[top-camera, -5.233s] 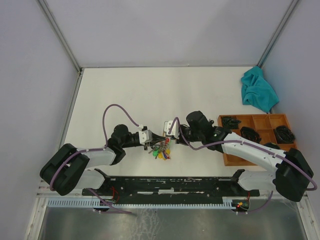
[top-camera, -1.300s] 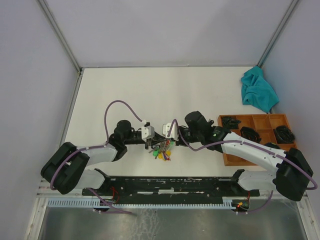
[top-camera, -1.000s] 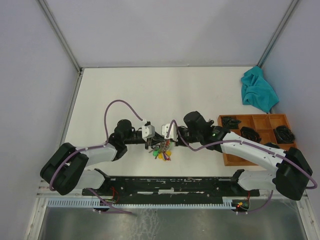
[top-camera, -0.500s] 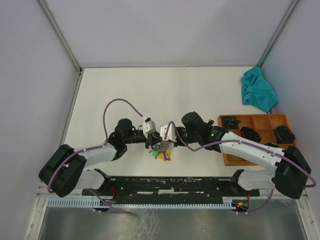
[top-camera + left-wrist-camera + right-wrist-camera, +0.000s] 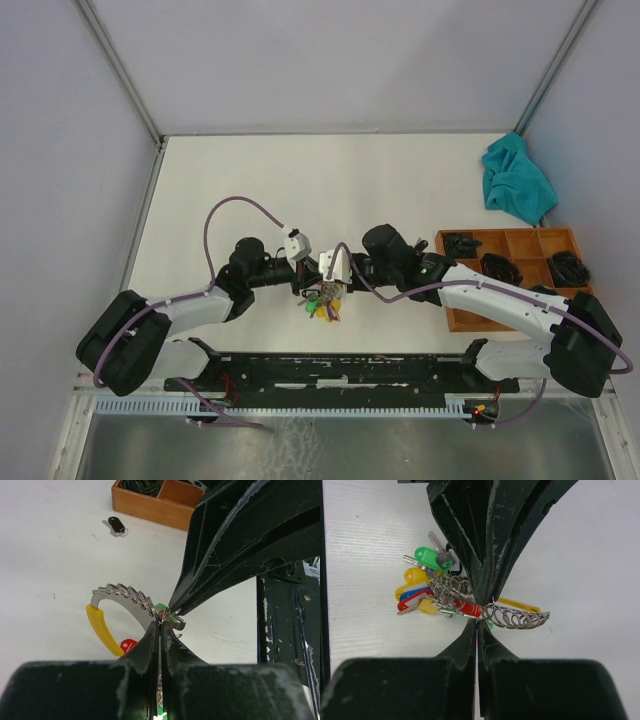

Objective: Put the keys on the keyring

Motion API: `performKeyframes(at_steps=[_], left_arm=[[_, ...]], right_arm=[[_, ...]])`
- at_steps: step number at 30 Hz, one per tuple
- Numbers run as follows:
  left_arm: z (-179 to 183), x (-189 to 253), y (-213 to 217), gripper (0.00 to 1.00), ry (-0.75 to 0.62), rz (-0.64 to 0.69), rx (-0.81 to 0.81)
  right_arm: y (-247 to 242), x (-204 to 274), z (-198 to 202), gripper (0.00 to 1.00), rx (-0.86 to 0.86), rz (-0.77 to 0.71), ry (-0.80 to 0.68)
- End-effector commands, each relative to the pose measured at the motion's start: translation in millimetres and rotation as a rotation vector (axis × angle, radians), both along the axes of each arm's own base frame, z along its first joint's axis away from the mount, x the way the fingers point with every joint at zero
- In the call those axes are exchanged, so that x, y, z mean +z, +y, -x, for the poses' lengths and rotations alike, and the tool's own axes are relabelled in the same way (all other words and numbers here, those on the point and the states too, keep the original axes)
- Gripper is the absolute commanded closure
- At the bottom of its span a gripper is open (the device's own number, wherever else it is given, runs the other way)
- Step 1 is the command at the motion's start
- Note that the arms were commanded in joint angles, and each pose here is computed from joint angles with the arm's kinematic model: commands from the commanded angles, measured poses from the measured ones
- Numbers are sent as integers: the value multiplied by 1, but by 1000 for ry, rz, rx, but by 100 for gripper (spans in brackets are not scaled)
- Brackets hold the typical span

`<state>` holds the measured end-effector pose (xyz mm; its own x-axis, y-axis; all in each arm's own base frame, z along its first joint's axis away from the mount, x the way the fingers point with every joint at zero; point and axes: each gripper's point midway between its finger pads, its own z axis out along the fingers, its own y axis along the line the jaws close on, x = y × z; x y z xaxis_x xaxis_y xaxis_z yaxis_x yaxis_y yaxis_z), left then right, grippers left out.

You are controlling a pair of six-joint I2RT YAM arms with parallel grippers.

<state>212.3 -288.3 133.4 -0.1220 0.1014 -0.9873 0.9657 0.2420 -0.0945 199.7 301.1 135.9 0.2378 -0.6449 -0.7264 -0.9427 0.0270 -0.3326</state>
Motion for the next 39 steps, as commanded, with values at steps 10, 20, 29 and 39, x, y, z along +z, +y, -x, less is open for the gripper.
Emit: performKeyframes(at_steps=[10,20,29,39], left_arm=[[-20,77,6,97,-107,274,157],[-20,70,19,90,-62,331,237],[-15,50,22,69,-40,277,238],[1,40,6,61,-164,128,29]], right_arm=[[10,6,1,99,-12,-75,-21],[11,24,-6,99,-35,-115,-72],[6,37,-6,99,0,-52,-91],[0,45,-5,99,63,50,-75]])
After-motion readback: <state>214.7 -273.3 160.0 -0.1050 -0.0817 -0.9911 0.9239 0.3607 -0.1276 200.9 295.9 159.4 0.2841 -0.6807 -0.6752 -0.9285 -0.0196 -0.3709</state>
